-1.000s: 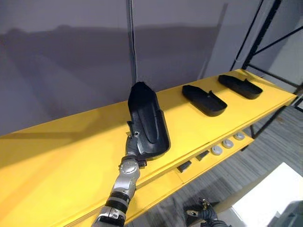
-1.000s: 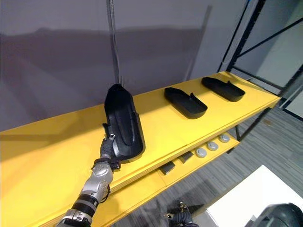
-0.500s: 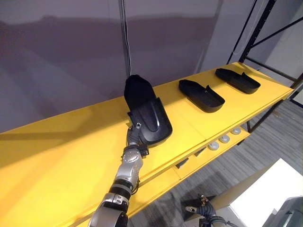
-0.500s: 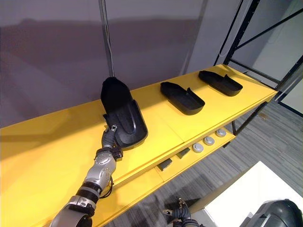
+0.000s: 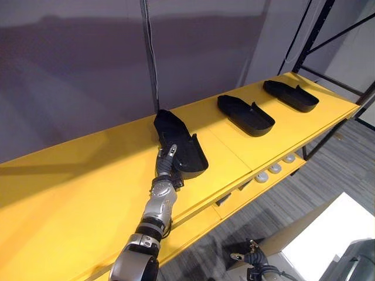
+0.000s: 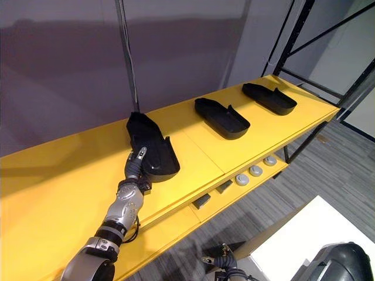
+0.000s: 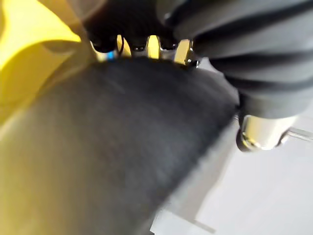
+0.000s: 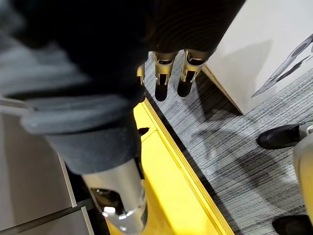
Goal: Walk over and take plastic housings, then place them on the shelf
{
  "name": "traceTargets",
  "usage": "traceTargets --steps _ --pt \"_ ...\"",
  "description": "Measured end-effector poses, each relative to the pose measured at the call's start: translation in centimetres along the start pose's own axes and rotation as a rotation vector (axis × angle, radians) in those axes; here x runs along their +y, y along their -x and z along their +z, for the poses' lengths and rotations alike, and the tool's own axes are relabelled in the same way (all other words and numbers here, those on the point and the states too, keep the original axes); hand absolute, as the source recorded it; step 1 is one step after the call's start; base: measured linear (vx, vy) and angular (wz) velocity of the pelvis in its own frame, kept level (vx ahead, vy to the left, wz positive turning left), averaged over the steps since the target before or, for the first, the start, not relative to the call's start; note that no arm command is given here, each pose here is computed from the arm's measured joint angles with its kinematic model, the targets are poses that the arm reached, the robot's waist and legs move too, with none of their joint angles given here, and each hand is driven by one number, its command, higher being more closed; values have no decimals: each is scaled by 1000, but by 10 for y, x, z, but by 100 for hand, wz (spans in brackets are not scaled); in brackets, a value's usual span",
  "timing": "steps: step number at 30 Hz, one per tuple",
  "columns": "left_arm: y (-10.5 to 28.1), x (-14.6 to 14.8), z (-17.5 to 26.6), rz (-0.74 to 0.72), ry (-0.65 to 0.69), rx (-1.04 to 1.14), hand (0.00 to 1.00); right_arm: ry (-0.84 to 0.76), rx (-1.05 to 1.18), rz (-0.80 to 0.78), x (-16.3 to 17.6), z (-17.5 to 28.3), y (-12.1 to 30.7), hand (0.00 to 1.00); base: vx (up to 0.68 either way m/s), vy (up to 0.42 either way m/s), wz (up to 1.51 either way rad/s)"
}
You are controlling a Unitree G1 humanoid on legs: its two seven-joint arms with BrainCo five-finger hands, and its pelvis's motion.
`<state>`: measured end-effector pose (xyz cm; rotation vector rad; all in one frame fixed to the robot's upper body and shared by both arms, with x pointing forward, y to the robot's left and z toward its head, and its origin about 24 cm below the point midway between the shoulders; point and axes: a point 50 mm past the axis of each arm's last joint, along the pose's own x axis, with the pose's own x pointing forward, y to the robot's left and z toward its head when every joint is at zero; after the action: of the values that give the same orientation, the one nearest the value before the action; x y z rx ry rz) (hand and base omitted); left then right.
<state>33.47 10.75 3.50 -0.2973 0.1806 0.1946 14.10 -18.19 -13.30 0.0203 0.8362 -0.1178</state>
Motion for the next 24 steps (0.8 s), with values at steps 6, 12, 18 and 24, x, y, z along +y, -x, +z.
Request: traceTargets --steps 6,12,18,24 --pt "4 -4 2 -6 37 -14 0 -3 -12 3 2 7 -4 0 2 4 1" --pt "17 -3 3 13 100 -46 0 -5 -11 -6 1 6 -3 0 0 0 0" --pt "32 -20 31 -42 -7 -233 0 -12 10 -20 -3 -8 6 0 9 17 12" --pt "52 -43 58 -152 -179 -441 0 -32 15 -24 -3 -15 11 0 -3 5 2"
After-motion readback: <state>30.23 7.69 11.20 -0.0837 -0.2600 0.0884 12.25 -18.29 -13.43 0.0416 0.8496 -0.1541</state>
